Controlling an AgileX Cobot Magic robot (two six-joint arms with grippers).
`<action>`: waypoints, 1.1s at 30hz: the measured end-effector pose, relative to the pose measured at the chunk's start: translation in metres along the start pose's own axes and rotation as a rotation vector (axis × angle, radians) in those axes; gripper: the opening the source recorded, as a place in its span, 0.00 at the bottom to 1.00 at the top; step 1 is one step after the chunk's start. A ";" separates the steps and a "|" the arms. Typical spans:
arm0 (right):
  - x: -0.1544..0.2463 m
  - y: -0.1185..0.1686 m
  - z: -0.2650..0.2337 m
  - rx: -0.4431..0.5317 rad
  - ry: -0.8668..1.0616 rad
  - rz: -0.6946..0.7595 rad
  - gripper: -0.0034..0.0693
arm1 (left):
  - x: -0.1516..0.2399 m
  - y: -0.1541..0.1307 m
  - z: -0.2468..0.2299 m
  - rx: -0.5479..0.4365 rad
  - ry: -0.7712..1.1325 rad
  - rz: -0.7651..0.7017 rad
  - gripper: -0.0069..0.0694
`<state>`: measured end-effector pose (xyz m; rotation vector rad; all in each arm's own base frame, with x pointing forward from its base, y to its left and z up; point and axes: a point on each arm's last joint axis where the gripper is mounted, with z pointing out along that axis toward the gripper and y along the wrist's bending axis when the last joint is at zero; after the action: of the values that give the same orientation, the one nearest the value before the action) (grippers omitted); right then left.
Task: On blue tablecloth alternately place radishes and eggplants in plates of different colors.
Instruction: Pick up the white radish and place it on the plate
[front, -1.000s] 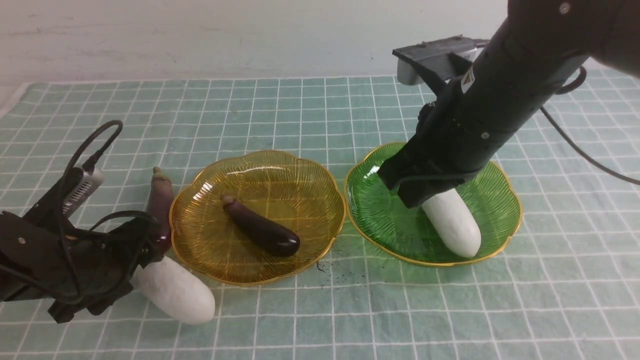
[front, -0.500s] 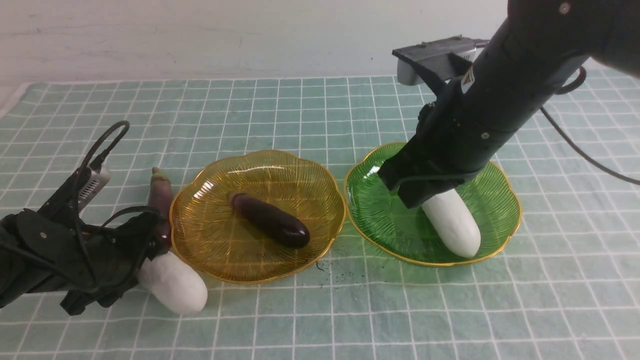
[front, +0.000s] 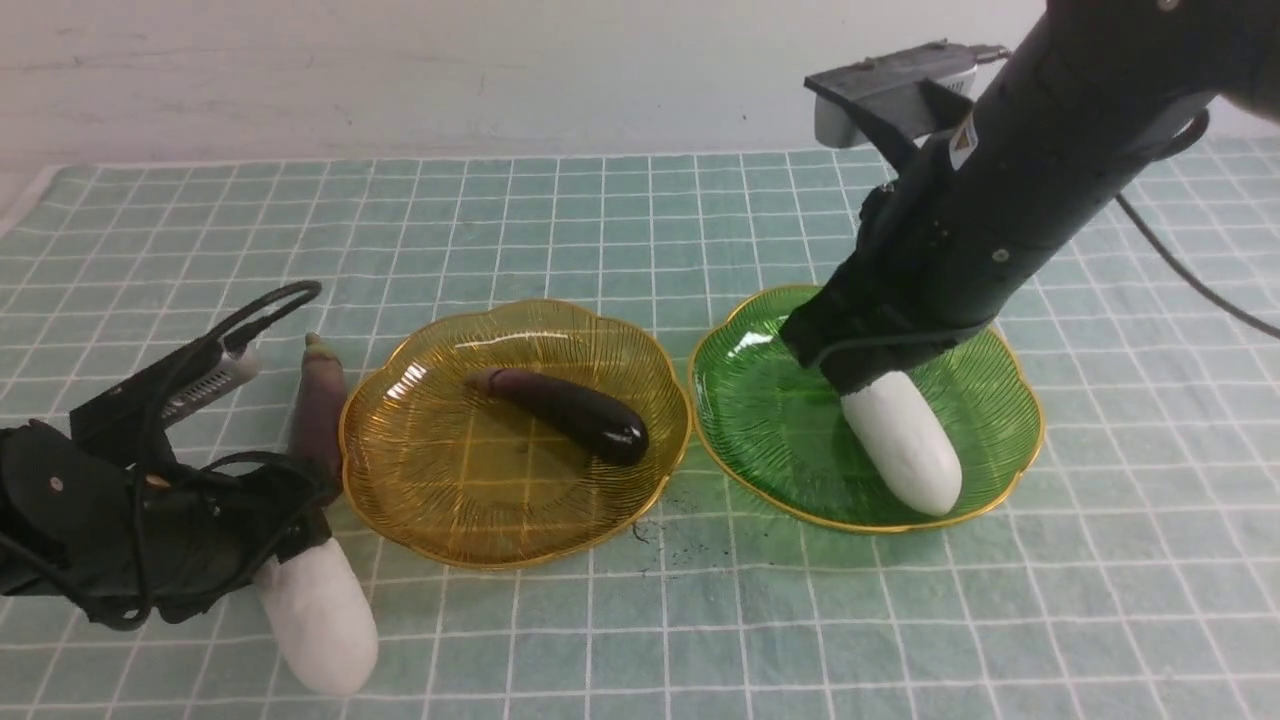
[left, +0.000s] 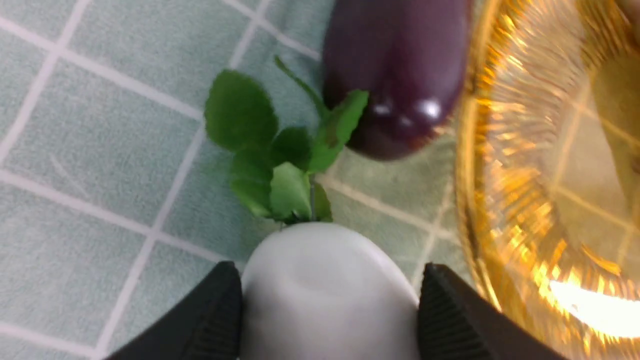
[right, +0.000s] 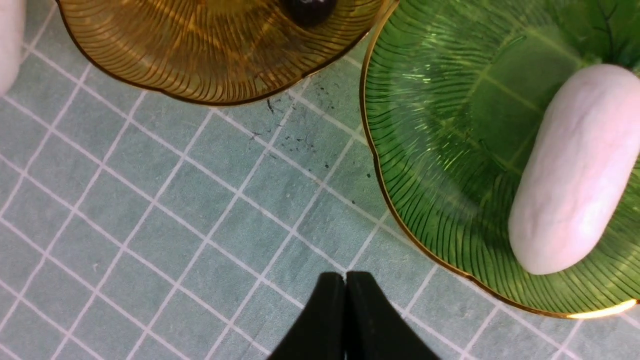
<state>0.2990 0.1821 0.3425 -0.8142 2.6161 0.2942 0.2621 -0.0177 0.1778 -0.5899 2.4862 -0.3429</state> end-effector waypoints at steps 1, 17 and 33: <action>0.001 -0.001 -0.003 0.011 -0.006 -0.005 0.03 | 0.000 -0.001 -0.004 0.006 -0.002 0.015 0.62; 0.016 0.003 -0.067 0.079 -0.157 -0.032 0.03 | -0.043 -0.050 -0.143 0.106 -0.022 0.317 0.62; 0.168 0.006 -0.139 0.252 -0.283 -0.038 0.03 | -0.083 -0.145 -0.124 0.333 0.149 0.583 0.62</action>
<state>0.1271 0.0606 0.3984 -0.6800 2.3116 0.0606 0.3025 -0.0900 0.3689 0.3031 2.5229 -0.5618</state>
